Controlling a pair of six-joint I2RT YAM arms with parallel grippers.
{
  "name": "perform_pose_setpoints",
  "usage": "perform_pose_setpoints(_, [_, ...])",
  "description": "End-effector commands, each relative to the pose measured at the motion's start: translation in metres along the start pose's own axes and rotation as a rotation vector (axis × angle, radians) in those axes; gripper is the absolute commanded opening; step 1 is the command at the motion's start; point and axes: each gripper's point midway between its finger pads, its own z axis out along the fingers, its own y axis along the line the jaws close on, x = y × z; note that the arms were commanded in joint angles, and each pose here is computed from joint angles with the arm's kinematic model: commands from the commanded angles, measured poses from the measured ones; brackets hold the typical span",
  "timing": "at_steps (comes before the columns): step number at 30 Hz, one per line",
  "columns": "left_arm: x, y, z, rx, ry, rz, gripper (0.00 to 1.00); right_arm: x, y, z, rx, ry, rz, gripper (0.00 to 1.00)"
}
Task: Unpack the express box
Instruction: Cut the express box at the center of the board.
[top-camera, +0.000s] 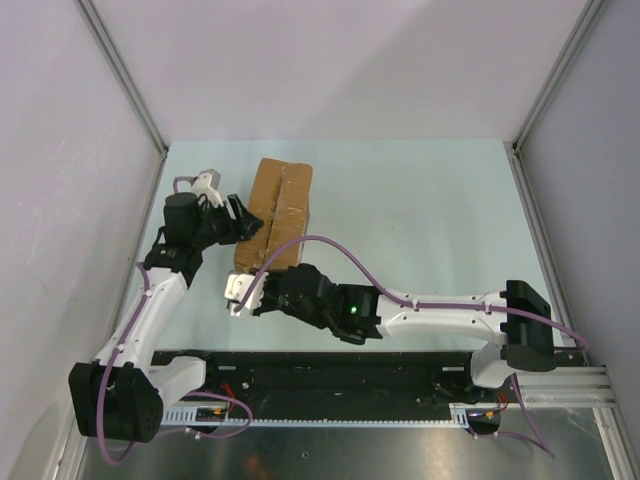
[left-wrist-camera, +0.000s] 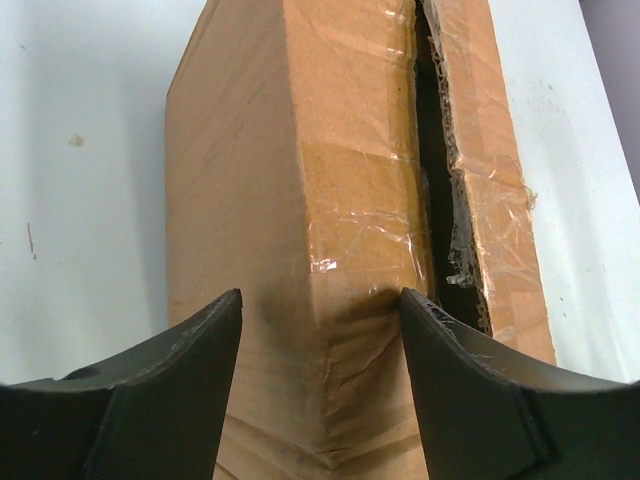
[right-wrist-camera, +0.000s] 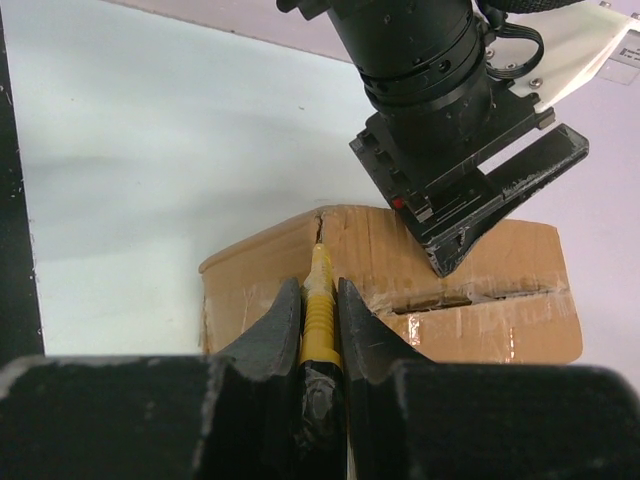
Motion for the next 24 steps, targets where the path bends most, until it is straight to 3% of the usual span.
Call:
perform_pose_setpoints(1, [0.059, 0.024, -0.011, -0.100, 0.197, -0.050, 0.74, 0.012, -0.001, 0.004, 0.008, 0.028, 0.005, 0.00])
perform_pose_setpoints(4, [0.041, 0.015, -0.023, -0.091, 0.134, -0.043, 0.82, 0.020, 0.001, 0.006, -0.004, 0.044, 0.009, 0.00])
perform_pose_setpoints(9, [0.011, 0.001, -0.047, -0.095, 0.018, -0.029, 0.85, 0.025, 0.002, 0.008, -0.016, 0.052, 0.026, 0.00])
perform_pose_setpoints(14, [0.023, -0.005, -0.072, -0.099, -0.030, -0.128, 0.81, 0.028, 0.001, 0.009, -0.014, 0.061, 0.027, 0.00])
perform_pose_setpoints(19, [0.052, -0.012, -0.080, -0.056, -0.013, -0.270, 0.73, 0.032, -0.001, 0.009, -0.013, 0.071, 0.020, 0.00])
perform_pose_setpoints(24, [0.076, -0.008, -0.079, -0.056, 0.018, -0.324, 0.64, 0.036, 0.001, 0.007, -0.026, 0.079, 0.004, 0.00])
